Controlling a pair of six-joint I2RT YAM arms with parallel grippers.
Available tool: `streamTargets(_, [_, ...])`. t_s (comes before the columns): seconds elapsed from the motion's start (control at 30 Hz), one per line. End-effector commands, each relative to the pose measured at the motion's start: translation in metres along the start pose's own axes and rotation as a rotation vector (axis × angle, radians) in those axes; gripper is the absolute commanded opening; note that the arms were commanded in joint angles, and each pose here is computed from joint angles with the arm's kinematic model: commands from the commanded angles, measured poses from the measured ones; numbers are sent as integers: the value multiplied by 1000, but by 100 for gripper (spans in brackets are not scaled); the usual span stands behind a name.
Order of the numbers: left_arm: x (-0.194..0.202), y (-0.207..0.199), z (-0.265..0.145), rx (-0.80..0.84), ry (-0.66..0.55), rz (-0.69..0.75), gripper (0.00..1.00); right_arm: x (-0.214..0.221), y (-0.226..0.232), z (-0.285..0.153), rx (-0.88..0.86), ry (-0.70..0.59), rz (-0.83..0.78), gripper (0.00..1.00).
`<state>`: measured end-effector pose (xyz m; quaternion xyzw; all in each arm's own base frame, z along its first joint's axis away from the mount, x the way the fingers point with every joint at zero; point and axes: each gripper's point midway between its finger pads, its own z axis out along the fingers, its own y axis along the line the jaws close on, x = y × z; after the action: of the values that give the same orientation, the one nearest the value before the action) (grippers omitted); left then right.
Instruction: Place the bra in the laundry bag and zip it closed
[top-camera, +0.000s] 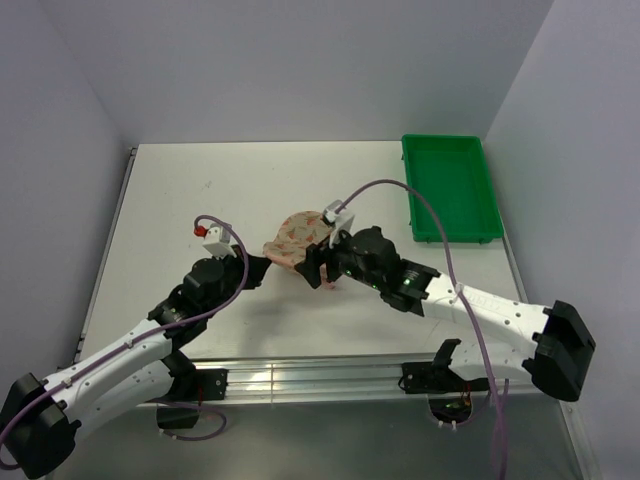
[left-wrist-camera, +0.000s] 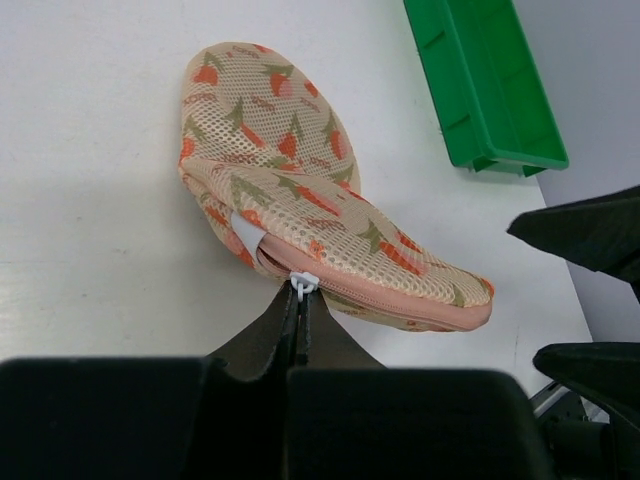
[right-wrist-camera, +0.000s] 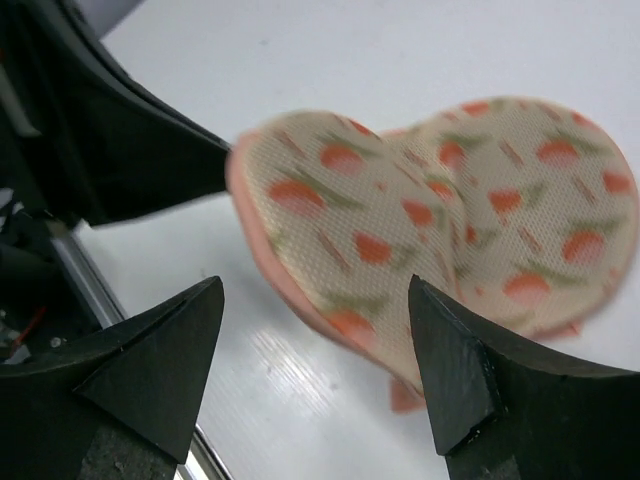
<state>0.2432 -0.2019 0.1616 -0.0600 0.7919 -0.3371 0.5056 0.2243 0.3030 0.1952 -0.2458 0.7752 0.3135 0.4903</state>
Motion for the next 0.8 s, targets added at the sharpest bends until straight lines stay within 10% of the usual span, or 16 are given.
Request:
streamTargets(0.0, [-12, -25, 1, 97, -39, -3, 0, -11, 27, 17, -111, 33, -90, 79])
streamTargets(0.23, [-12, -30, 1, 107, -37, 5, 0, 5, 35, 47, -142, 142, -110, 56])
streamTargets(0.33, [-13, -26, 0, 86, -45, 8, 0, 20, 26, 48, -110, 161, -102, 13])
streamTargets(0.43, [-15, -18, -3, 51, -57, 18, 0, 31, 10, 41, -40, 159, -102, 0])
streamTargets(0.77, [-7, 22, -14, -101, -72, 16, 0, 51, -40, 38, 121, 144, -98, 0])
